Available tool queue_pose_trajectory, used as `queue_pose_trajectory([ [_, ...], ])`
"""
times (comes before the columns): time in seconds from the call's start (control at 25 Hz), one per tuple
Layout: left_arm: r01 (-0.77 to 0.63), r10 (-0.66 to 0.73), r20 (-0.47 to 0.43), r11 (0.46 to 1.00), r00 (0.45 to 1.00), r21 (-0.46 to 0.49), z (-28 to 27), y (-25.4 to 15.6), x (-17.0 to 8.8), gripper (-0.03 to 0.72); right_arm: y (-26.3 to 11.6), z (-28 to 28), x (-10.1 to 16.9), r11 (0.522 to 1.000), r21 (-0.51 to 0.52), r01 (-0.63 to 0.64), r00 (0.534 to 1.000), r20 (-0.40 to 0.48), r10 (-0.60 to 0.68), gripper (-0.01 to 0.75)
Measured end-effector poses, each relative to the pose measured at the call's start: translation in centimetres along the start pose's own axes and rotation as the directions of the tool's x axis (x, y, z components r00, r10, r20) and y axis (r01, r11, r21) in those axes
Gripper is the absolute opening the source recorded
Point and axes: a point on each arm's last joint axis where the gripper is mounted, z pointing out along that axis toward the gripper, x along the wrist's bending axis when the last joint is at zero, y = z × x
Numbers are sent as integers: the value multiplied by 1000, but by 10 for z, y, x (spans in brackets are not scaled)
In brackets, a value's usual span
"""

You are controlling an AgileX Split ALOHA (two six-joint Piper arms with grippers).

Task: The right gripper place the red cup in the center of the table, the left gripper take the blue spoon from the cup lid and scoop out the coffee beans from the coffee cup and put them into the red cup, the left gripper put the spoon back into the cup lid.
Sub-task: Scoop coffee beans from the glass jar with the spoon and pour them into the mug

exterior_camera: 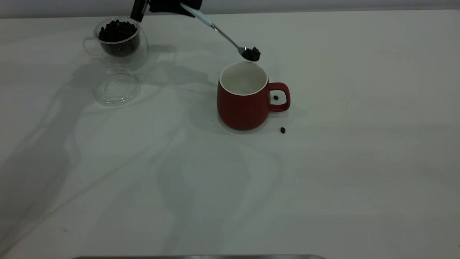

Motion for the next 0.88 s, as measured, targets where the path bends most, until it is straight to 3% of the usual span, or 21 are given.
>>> queue_pose_trajectory([
  [0.44, -38, 38, 3, 999, 999, 35, 1, -15, 1, 122, 0, 0, 0, 1000, 0, 0, 1000, 0, 0, 239],
  [0.72, -186, 186, 3, 982, 983, 41, 2, -15, 0, 122, 0, 0, 0, 1000, 0, 0, 1000, 0, 0, 239],
  [0.88, -345, 345, -4, 937, 938, 58, 2, -16, 2, 122, 0, 0, 0, 1000, 0, 0, 1000, 0, 0, 239],
])
